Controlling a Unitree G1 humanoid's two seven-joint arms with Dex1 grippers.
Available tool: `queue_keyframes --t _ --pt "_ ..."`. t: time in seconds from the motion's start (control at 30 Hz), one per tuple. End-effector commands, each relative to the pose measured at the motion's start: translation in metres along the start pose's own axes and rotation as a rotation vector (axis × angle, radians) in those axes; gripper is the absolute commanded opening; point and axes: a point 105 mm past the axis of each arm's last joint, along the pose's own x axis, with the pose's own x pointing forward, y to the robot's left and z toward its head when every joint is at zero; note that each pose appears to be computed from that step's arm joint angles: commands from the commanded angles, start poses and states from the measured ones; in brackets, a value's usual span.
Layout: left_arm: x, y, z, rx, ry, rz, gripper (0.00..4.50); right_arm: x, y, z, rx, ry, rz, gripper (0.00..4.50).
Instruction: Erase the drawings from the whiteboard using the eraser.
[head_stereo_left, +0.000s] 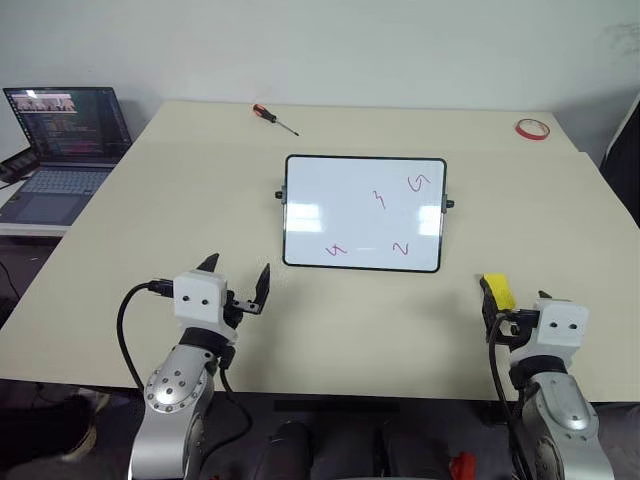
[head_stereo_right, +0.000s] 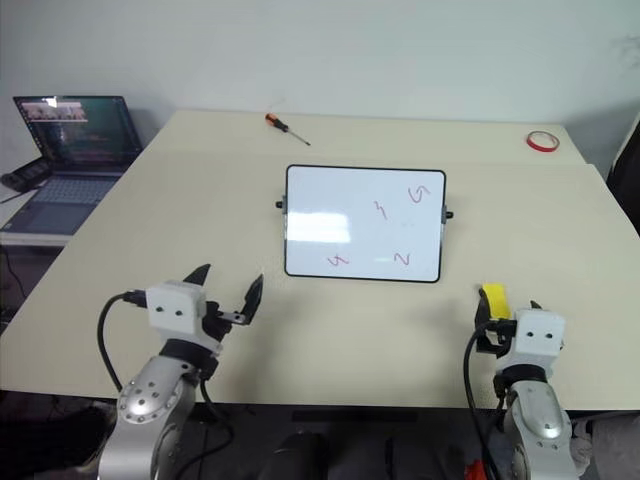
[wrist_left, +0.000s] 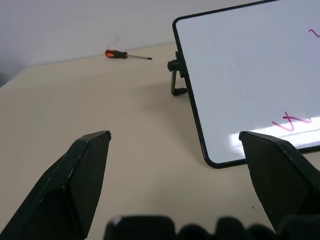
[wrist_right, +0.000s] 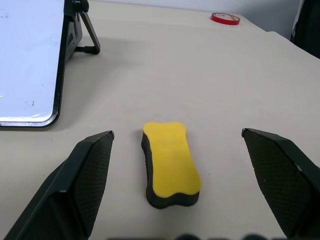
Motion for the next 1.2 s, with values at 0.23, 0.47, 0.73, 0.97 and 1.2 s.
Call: queue_keyframes --t 0.23,0.47,0.73,0.97,1.2 --pt "0.012 -0.003 0.024 0.022 -0.093 -0.028 4.5 -0.004 -0.006 0.007 0.001 -0.029 -0.026 4.46" --pt "0.01 -0.001 0.02 0.019 -0.086 -0.032 4.5 -0.002 -0.003 0.011 0.01 -0.041 -0.03 4.46" --pt "0.006 0.004 0.009 0.016 -0.074 -0.015 4.5 0.003 0.001 0.01 0.014 -0.039 -0.025 4.46" --pt "-0.004 0.0 0.005 0.009 -0.048 0.0 4.5 0.007 0.0 0.009 -0.01 -0.025 0.005 4.46" --pt "0.02 0.001 0.019 0.053 -0.123 -0.1 4.5 0.02 -0.018 0.013 -0.081 0.017 -0.032 4.46"
